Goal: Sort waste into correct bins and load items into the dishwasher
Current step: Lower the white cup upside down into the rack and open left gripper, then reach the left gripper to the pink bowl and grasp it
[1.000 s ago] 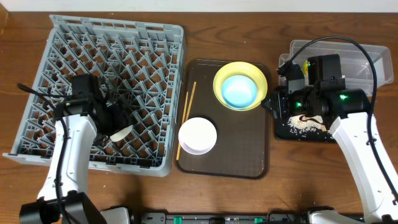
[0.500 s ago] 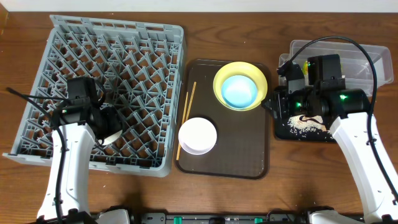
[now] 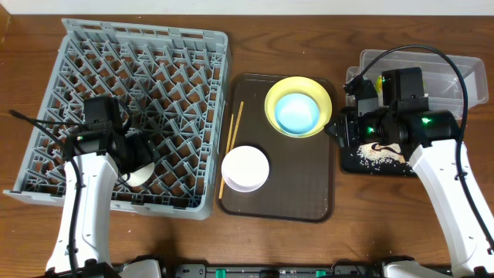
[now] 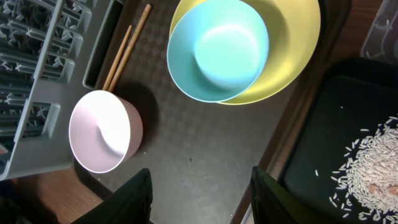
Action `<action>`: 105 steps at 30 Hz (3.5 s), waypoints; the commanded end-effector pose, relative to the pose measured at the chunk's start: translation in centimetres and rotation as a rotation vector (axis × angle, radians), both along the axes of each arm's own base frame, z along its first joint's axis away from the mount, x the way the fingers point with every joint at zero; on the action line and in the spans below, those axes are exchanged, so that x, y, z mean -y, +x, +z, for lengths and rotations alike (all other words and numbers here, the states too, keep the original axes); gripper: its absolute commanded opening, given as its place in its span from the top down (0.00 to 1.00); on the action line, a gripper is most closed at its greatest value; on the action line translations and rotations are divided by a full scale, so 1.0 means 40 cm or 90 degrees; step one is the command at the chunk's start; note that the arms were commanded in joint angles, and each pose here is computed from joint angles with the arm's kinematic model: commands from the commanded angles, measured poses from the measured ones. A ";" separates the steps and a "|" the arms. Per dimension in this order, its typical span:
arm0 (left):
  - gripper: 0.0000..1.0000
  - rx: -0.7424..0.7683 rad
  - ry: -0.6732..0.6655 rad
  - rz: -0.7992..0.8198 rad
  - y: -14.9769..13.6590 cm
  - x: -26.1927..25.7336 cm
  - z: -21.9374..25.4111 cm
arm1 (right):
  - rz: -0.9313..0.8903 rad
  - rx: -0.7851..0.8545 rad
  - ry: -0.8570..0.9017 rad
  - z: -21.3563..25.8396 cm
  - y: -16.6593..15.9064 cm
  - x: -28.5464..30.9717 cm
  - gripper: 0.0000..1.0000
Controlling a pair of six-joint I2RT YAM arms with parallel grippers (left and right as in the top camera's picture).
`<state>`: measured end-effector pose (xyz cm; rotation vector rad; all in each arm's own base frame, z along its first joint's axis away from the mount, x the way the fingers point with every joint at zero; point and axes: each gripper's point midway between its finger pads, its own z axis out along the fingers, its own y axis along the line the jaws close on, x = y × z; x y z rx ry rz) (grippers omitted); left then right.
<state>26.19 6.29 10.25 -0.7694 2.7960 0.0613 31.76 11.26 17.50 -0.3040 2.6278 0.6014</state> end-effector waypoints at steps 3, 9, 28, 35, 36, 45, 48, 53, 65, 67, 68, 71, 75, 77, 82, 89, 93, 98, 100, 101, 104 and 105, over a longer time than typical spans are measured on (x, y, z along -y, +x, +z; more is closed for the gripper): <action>0.12 0.045 -0.085 -0.024 0.007 0.063 0.023 | 0.007 0.022 -0.003 0.022 0.010 0.001 0.51; 0.36 0.078 -0.109 -0.035 0.005 0.085 0.056 | 0.007 0.021 -0.003 0.022 0.010 0.001 0.51; 0.55 0.199 -0.086 -0.063 0.003 0.104 0.204 | 0.007 0.021 -0.004 0.022 0.009 0.001 0.52; 0.71 0.144 -0.120 -0.142 -0.022 0.197 0.171 | 0.007 0.021 -0.003 0.022 0.009 0.000 0.52; 0.71 0.125 -0.109 -0.142 -0.026 0.193 0.156 | 0.007 0.021 -0.003 0.022 0.009 0.000 0.52; 0.71 0.004 0.006 -0.103 -0.043 0.106 0.072 | 0.007 0.018 -0.004 0.021 0.007 0.001 0.53; 0.71 0.005 0.032 -0.097 -0.044 0.088 0.077 | 0.007 0.018 -0.004 0.021 0.007 0.000 0.53; 0.70 -0.003 0.060 -0.090 -0.054 0.070 0.080 | 0.007 0.019 -0.004 0.021 0.007 0.001 0.52; 0.61 -0.024 0.076 -0.086 -0.072 0.058 0.078 | 0.012 0.015 -0.007 0.018 0.002 0.002 0.52; 0.61 -0.020 0.072 -0.087 -0.068 0.060 0.080 | 0.008 0.014 -0.007 0.018 0.003 0.007 0.53; 0.61 -0.013 0.067 -0.088 -0.063 0.064 0.084 | 0.005 0.014 -0.008 0.017 0.004 0.011 0.52; 0.57 0.022 0.036 -0.096 -0.037 0.087 0.118 | -0.012 0.014 -0.019 0.015 0.010 0.033 0.48; 0.53 0.126 -0.012 -0.124 0.024 0.137 0.201 | -0.064 0.002 -0.056 0.001 0.016 0.083 0.38; 0.52 0.182 -0.049 -0.180 0.052 0.193 0.234 | -0.095 -0.009 -0.076 -0.007 0.015 0.112 0.35; 0.51 0.231 -0.079 -0.300 0.074 0.323 0.262 | -0.160 -0.031 -0.095 -0.017 0.012 0.178 0.30; 0.51 0.212 -0.108 -0.462 0.054 0.522 0.225 | -0.192 -0.045 -0.094 -0.021 0.007 0.219 0.25; 0.51 0.169 -0.118 -0.540 0.032 0.625 0.166 | -0.192 -0.047 -0.094 -0.022 0.005 0.219 0.25; 0.51 0.104 -0.117 -0.601 0.008 0.712 0.072 | -0.191 -0.048 -0.094 -0.022 0.005 0.219 0.25; 0.51 0.076 -0.114 -0.619 -0.002 0.738 0.030 | -0.191 -0.049 -0.094 -0.022 0.004 0.219 0.25; 0.51 0.064 -0.112 -0.627 -0.007 0.750 0.011 | -0.191 -0.049 -0.094 -0.023 0.003 0.219 0.25; 0.51 0.030 -0.107 -0.648 -0.020 0.780 -0.046 | -0.191 -0.050 -0.094 -0.023 0.002 0.219 0.25; 0.51 0.018 -0.105 -0.655 -0.025 0.789 -0.066 | -0.191 -0.051 -0.094 -0.023 0.002 0.219 0.25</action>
